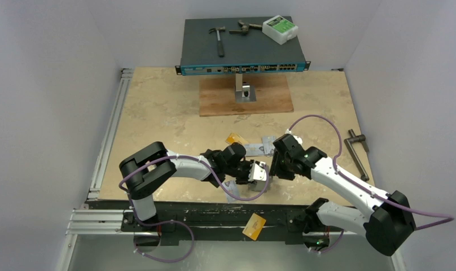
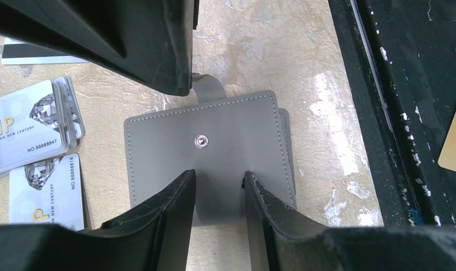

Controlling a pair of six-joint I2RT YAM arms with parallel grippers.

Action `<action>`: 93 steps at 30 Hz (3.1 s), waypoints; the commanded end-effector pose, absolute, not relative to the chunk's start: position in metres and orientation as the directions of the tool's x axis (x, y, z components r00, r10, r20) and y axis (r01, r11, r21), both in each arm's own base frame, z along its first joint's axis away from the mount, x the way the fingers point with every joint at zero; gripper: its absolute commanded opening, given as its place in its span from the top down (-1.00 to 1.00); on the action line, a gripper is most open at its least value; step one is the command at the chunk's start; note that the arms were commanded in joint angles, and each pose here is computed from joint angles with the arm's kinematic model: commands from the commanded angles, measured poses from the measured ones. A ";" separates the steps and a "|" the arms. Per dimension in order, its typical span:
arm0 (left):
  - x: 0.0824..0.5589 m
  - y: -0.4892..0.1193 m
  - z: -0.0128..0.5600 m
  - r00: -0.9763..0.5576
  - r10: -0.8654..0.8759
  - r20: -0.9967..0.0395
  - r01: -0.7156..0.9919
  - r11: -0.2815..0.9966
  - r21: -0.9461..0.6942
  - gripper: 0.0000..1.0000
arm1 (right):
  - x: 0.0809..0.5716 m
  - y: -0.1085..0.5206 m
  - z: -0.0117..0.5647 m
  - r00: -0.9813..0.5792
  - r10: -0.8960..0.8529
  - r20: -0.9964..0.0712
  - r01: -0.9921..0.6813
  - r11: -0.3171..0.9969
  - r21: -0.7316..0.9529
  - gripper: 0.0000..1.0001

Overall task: Put the credit cards into the card holder
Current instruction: Close the card holder at the center of the board.

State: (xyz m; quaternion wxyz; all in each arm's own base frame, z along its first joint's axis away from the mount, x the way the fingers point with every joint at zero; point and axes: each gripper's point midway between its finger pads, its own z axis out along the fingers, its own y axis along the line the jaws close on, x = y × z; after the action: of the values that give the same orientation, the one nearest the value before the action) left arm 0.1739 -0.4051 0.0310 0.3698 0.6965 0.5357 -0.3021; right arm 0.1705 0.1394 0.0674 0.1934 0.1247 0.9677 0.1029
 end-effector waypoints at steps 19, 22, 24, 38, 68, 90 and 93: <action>0.175 -0.385 -0.001 0.251 0.600 -0.759 0.968 -0.169 0.186 0.39 | 0.190 0.148 0.059 -0.923 0.209 -0.323 0.165 0.973 0.159 0.45; 0.175 -0.385 -0.001 0.253 0.600 -0.759 0.967 -0.169 0.189 0.40 | 0.189 0.147 0.059 -0.924 0.210 -0.319 0.168 0.974 0.154 0.54; 0.175 -0.385 -0.001 0.254 0.600 -0.759 0.967 -0.170 0.190 0.41 | 0.188 0.145 0.058 -0.925 0.207 -0.319 0.168 0.975 0.144 0.60; 0.175 -0.385 0.000 0.257 0.597 -0.760 0.966 -0.171 0.192 0.46 | 0.176 0.135 0.050 -0.920 0.240 -0.312 0.207 0.969 0.135 1.00; 0.173 -0.385 0.001 0.259 0.597 -0.759 0.965 -0.183 0.185 0.49 | 0.192 0.171 0.045 -0.922 0.240 -0.303 0.153 0.946 0.286 1.00; 0.172 -0.386 0.002 0.261 0.595 -0.760 0.965 -0.188 0.184 0.51 | 0.197 0.181 0.028 -0.944 0.186 -0.272 0.111 0.957 0.267 1.00; 0.172 -0.386 0.002 0.261 0.595 -0.760 0.965 -0.189 0.183 0.51 | 0.194 0.182 0.021 -0.952 0.171 -0.255 0.106 0.962 0.250 1.00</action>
State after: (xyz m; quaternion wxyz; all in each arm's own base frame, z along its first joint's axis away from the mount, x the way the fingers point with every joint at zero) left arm 0.1728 -0.4062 0.0305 0.3753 0.7083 0.5164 -0.3015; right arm 0.1906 0.1706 0.0276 0.1430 0.0842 0.9805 0.1052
